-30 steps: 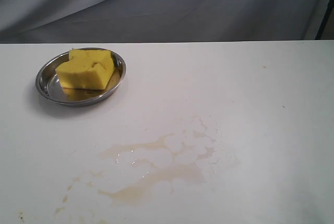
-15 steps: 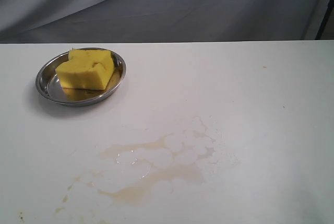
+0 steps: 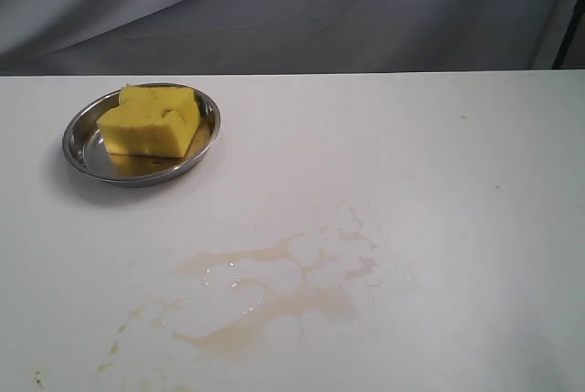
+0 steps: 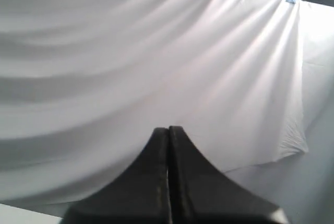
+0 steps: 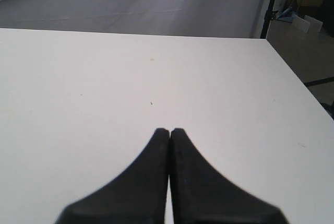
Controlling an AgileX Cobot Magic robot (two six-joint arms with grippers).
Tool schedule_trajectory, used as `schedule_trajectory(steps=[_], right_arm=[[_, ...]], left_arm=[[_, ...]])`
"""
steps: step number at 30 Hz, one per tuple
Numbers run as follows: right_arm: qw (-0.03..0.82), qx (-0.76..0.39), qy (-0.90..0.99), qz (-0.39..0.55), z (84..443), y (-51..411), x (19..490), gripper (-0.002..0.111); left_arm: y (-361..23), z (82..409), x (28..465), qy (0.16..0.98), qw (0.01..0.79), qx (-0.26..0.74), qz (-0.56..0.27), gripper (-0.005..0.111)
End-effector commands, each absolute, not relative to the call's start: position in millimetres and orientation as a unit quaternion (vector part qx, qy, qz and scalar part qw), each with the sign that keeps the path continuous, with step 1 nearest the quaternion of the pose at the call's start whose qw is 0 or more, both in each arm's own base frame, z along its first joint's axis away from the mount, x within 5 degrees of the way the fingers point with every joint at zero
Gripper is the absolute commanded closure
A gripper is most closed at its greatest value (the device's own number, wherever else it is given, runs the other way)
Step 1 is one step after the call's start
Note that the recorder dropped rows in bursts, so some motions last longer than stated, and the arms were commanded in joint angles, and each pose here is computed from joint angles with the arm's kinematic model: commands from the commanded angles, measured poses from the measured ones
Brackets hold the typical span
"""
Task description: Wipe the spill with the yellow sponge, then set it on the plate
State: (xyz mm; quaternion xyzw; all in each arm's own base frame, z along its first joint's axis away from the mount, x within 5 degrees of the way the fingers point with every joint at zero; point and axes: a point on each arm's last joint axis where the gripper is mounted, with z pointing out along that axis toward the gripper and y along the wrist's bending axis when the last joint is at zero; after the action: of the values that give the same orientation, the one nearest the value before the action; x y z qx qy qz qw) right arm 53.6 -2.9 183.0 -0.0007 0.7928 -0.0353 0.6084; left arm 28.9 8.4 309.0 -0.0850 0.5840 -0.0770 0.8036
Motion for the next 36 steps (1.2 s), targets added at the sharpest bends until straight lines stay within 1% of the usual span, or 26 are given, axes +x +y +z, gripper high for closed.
schedule_trajectory(steps=[1, 15, 21, 24, 36], right_arm=[[0.610, -0.001, 0.791, -0.035, 182, -3, 53, 0.108], [0.610, -0.001, 0.791, -0.035, 182, -3, 53, 0.108], [0.610, -0.001, 0.791, -0.035, 182, -3, 53, 0.108], [0.610, -0.001, 0.791, -0.035, 182, -3, 53, 0.108], [0.610, -0.001, 0.791, -0.035, 182, -3, 53, 0.108]], left_arm=[[11, 305, 29, 0.581, 0.800, -0.134, -0.071, 0.107], [11, 301, 34, 0.594, 0.791, -0.135, -0.052, 0.107], [6, 266, 46, 0.675, 0.735, -0.061, 0.000, 0.107], [3, 251, 50, 0.695, 0.718, -0.034, 0.002, 0.107], [3, 194, 59, 0.753, 0.657, -0.040, -0.004, 0.107]])
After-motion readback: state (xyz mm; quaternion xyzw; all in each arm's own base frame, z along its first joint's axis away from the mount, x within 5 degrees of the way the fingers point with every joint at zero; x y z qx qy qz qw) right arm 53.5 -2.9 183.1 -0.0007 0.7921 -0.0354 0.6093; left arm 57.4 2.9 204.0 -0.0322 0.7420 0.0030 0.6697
